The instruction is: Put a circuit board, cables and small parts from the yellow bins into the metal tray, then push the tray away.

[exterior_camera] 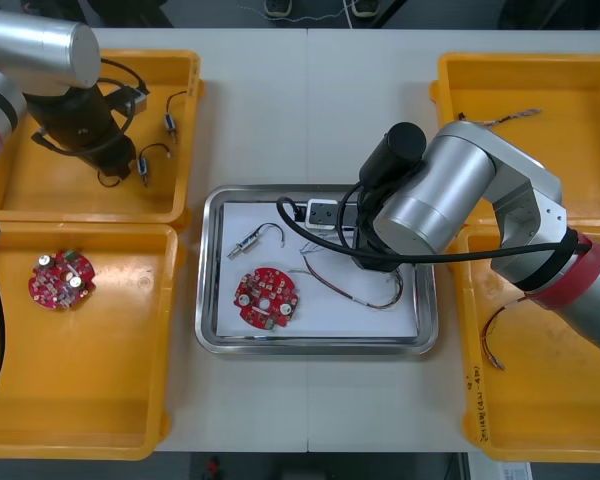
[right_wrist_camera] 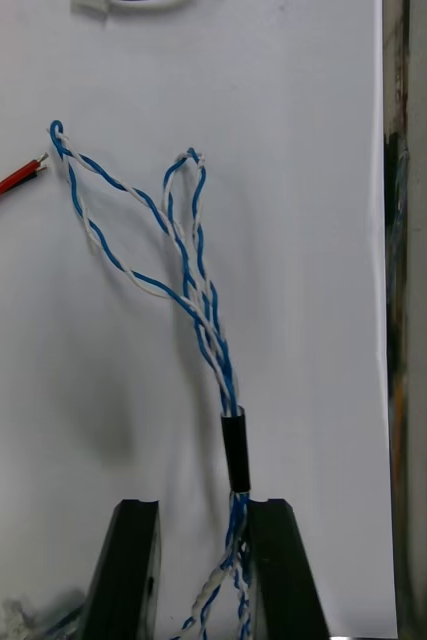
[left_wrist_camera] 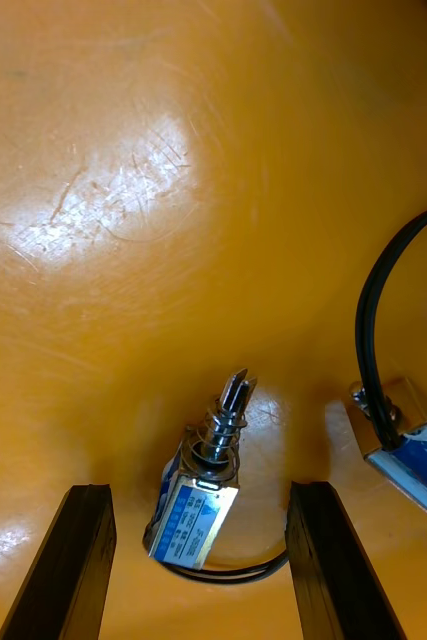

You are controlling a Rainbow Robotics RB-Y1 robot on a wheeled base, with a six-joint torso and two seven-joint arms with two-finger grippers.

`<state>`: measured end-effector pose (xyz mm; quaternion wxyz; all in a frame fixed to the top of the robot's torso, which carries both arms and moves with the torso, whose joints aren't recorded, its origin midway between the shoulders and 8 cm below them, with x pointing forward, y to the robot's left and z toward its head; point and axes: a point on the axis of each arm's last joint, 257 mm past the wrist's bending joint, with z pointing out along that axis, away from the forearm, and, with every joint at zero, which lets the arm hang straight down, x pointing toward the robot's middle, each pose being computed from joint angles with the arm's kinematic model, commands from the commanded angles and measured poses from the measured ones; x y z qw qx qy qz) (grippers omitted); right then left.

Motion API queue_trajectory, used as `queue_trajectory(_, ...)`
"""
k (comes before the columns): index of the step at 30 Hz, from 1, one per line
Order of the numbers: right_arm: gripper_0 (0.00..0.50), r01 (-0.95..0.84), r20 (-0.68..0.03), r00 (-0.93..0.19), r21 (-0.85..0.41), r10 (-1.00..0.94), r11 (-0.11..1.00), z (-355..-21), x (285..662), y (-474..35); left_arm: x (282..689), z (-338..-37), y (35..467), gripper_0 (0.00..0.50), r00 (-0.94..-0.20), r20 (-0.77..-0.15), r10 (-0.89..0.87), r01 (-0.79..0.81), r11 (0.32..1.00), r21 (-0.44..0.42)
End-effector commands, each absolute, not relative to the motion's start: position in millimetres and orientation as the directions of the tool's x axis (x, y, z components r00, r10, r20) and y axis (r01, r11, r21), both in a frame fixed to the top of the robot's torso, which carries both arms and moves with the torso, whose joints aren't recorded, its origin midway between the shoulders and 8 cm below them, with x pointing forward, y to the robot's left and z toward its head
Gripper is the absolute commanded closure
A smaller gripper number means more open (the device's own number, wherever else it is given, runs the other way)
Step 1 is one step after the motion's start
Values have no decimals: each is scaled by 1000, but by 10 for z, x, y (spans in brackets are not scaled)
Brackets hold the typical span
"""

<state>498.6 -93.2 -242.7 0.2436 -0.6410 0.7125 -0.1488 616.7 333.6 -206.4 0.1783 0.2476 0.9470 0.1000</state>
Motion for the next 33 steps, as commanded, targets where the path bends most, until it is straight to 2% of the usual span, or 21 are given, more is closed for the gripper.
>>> queue_trajectory(1,0,-839,-149,-5,-538,-989,85,-2433,4952,-805,6387,-1732,3097,0,-725,-330,605,517,794,319)
queue_trajectory(2,0,-838,-150,-4,-539,-989,85,-2430,4956,-804,6386,-1734,3098,18,-725,-329,605,518,793,320)
queue_trajectory(3,0,-837,-151,-4,-540,-989,85,-2428,4958,-801,6383,-1736,3099,91,-725,-328,605,518,794,319)
queue_trajectory(4,0,-836,-155,-6,-541,-988,90,-2425,4962,-795,6383,-1736,3099,422,-725,-327,607,519,793,320)
queue_trajectory(5,0,-836,-155,-8,-542,-988,92,-2424,4964,-797,6380,-1740,3103,496,-726,-327,606,519,793,319)
queue_trajectory(14,0,-827,-160,-2,-554,-987,92,-2359,4977,-779,6357,-1743,3122,500,-730,-318,605,520,793,317)
queue_trajectory(26,0,-826,-144,-14,-557,-989,93,-2261,4933,-829,6275,-1407,3294,500,-738,-291,608,513,787,343)
queue_trajectory(33,0,-831,-119,-77,-540,-990,129,-1970,4780,-951,6163,-1173,3293,500,-749,-277,602,512,791,335)
